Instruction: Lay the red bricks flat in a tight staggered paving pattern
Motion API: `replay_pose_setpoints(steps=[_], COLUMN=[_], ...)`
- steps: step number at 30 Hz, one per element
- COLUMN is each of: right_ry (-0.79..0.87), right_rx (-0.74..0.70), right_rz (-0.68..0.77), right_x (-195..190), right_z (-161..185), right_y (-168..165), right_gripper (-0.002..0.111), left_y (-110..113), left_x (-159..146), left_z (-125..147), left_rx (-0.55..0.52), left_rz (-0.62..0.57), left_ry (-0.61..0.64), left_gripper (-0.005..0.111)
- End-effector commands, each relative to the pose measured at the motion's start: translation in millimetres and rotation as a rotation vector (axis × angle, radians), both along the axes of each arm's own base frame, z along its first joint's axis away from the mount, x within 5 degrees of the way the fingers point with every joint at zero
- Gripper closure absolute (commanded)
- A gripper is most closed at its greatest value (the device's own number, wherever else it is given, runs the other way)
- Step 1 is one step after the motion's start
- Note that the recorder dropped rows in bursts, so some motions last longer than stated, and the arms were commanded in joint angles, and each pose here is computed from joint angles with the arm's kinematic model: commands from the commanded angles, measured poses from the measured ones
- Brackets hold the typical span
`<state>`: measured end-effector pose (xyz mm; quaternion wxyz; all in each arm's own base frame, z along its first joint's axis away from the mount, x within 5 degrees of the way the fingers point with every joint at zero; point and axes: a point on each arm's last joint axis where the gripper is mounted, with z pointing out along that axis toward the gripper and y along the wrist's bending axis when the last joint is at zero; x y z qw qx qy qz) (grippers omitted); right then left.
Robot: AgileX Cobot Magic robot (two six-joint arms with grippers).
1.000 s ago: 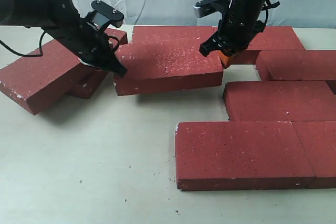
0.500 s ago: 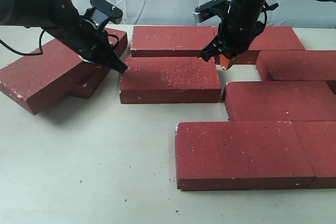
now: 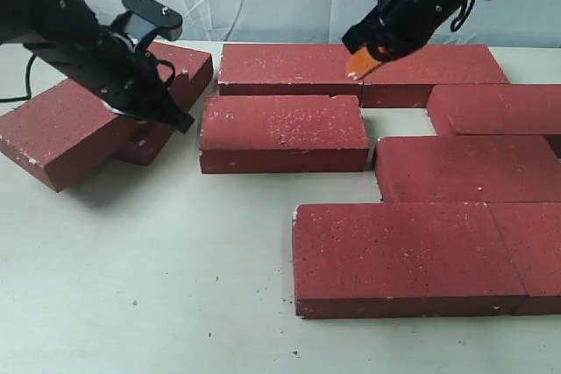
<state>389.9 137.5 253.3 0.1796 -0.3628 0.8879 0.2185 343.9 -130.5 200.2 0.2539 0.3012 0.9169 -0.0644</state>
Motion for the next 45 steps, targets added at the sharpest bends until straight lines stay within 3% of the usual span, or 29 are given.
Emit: replay_pose_setpoints(steps=[1,10,17,26,32,40,45], right_ry=[0.017,-0.046,-0.055,-0.091,-0.127,-0.076,-0.056], right_rx=[0.164,0.111,-0.053,-0.152,-0.155,-0.135,-0.109], right_rz=[0.151,0.304,0.461,0.422,0.394,0.422,0.433], right_x=[-27.3,-47.5,-56.8,-43.3,-38.8,-43.1,-43.1], right_z=[-27.7,-52.6,-78.3,-101.6,-102.7,-98.4,-92.2], right_y=[12.2,35.0,53.1,50.4,50.9,52.1,54.9], right_gripper=[0.109,0.109,0.109,0.109,0.109,0.109,0.109], left_y=[3.2,-0.9,-5.2,-10.4,-15.8,-19.2,-19.1], left_x=[-4.9,4.0,14.2,22.3,22.4,10.4,8.8], left_z=[-9.8,-36.1,-58.9,-73.2,-68.4,-36.2,-31.0], left_rx=[-0.039,-0.033,-0.024,-0.041,-0.044,-0.065,-0.07], left_rz=[0.05,0.056,0.057,0.065,0.043,0.003,0.001], left_ry=[-0.027,0.011,0.063,0.107,0.117,0.14,0.138], left_gripper=[0.107,0.107,0.107,0.107,0.107,0.107,0.107])
